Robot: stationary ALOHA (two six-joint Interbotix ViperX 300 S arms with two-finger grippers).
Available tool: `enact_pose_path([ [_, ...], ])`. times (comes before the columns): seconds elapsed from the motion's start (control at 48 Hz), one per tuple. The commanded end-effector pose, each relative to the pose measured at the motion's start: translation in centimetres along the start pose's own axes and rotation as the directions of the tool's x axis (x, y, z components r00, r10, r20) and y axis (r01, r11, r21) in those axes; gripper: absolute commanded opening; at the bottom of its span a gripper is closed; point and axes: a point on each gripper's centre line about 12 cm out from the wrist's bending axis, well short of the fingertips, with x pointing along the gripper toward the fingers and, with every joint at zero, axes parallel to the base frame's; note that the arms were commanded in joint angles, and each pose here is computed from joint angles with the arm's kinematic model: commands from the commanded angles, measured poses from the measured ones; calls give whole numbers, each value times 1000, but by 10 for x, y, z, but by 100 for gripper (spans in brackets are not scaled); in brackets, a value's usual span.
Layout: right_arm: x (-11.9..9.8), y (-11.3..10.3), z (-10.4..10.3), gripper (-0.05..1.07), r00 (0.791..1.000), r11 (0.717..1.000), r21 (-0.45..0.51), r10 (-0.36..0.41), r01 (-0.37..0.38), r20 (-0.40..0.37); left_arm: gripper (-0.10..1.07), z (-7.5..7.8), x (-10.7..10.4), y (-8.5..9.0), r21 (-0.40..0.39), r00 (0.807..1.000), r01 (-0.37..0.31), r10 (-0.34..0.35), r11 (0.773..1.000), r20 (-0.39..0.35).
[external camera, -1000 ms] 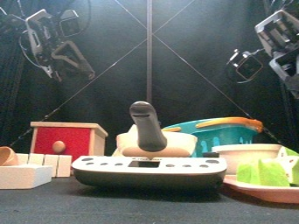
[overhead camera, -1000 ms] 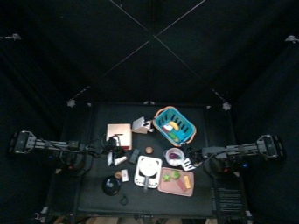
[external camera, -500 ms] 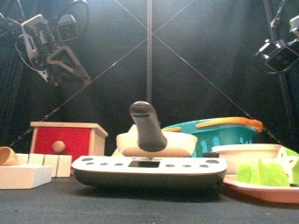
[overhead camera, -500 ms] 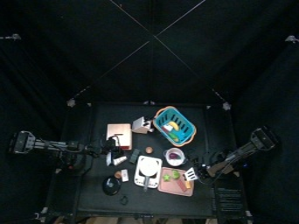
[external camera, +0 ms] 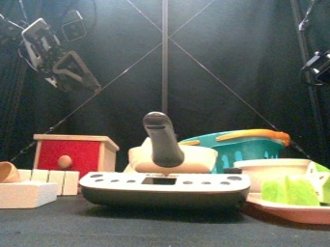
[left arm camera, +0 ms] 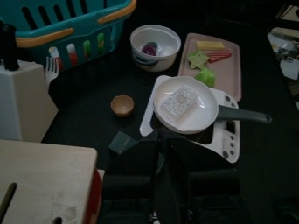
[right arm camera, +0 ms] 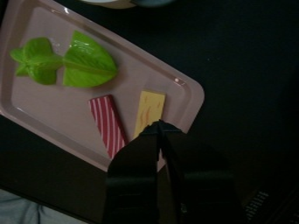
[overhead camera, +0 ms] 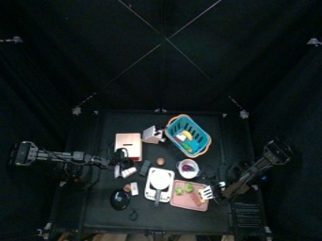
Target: Grab egg block
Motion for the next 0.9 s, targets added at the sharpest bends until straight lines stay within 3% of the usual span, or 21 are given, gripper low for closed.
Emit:
enact_pose_path([
  [0.0,-2,4,-2,45,1000,1000,-1,18,-18,-6,54,13,-1,-6,17,999,23,-23,1000,32],
  [0.083,-1,8,-3,50,999,999,-9,38,-38,-13,54,16,-1,-13,38,998,45,-46,998,39],
  [0.396,-1,15,-4,51,996,996,-14,82,-83,-24,54,18,-3,-34,79,992,117,-120,990,38],
  [0.562,-1,15,-4,54,996,997,-16,80,-81,-25,54,17,-3,-35,75,992,117,-120,990,38],
  [0.771,3,15,-6,69,997,997,-17,73,-73,-31,54,16,-2,-33,73,993,111,-113,991,33],
  [0.875,7,17,-8,70,997,997,-21,72,-72,-37,54,14,-2,-33,72,993,109,-111,991,31],
])
